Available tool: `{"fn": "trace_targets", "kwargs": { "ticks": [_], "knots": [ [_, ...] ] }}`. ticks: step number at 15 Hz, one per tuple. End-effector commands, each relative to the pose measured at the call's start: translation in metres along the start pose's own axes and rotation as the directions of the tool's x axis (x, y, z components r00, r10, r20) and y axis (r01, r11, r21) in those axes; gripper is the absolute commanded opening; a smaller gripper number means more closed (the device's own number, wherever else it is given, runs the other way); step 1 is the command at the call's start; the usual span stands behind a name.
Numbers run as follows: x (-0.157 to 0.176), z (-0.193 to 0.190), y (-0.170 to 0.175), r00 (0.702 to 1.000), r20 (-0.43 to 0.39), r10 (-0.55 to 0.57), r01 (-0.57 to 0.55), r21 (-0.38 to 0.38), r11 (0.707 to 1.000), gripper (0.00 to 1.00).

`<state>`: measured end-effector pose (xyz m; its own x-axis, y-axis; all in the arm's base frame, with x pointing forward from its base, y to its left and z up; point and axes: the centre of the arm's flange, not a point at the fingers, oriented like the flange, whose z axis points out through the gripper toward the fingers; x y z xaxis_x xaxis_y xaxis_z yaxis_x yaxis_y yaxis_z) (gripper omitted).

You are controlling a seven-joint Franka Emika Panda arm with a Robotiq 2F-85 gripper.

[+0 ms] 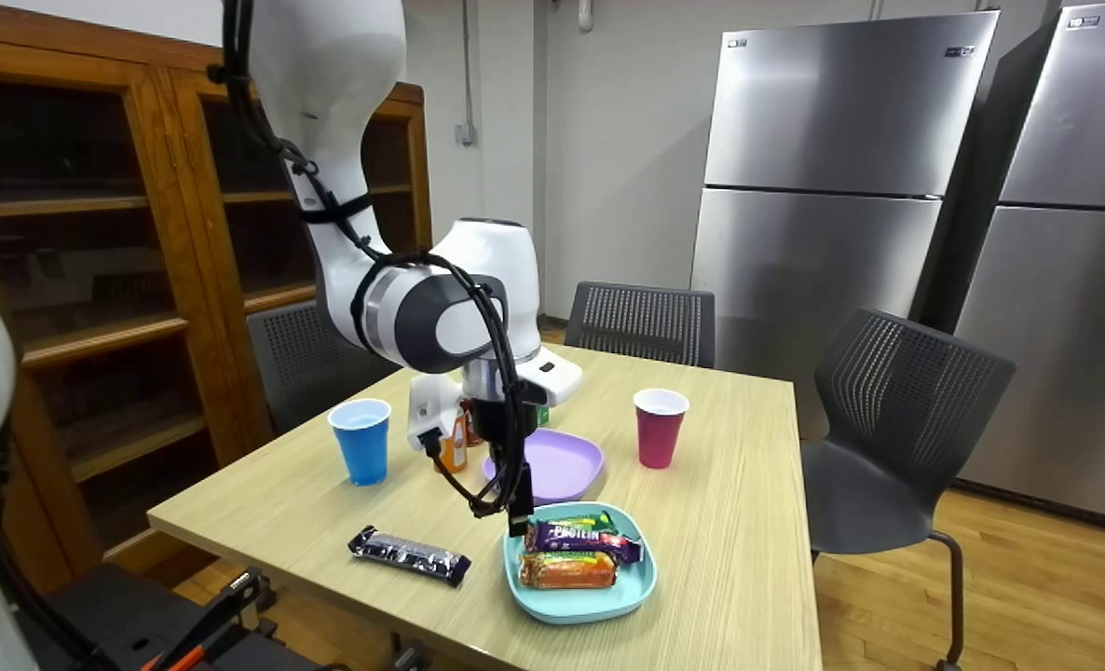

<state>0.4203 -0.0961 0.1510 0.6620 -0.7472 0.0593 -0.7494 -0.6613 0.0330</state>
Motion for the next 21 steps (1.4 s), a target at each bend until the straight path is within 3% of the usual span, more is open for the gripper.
{"fn": "trace_targets", "kwargs": {
  "ticks": [1,10,21],
  "knots": [
    [-0.015,0.008,-0.007,0.999,-0.022,-0.048,0.047,-0.015,0.999,1.00],
    [-0.063,0.028,-0.044,0.985,-0.009,-0.170,0.170,-0.008,0.985,1.00],
    [-0.106,0.048,-0.060,0.998,0.064,0.005,-0.005,0.011,1.000,1.00]
  ]
}}
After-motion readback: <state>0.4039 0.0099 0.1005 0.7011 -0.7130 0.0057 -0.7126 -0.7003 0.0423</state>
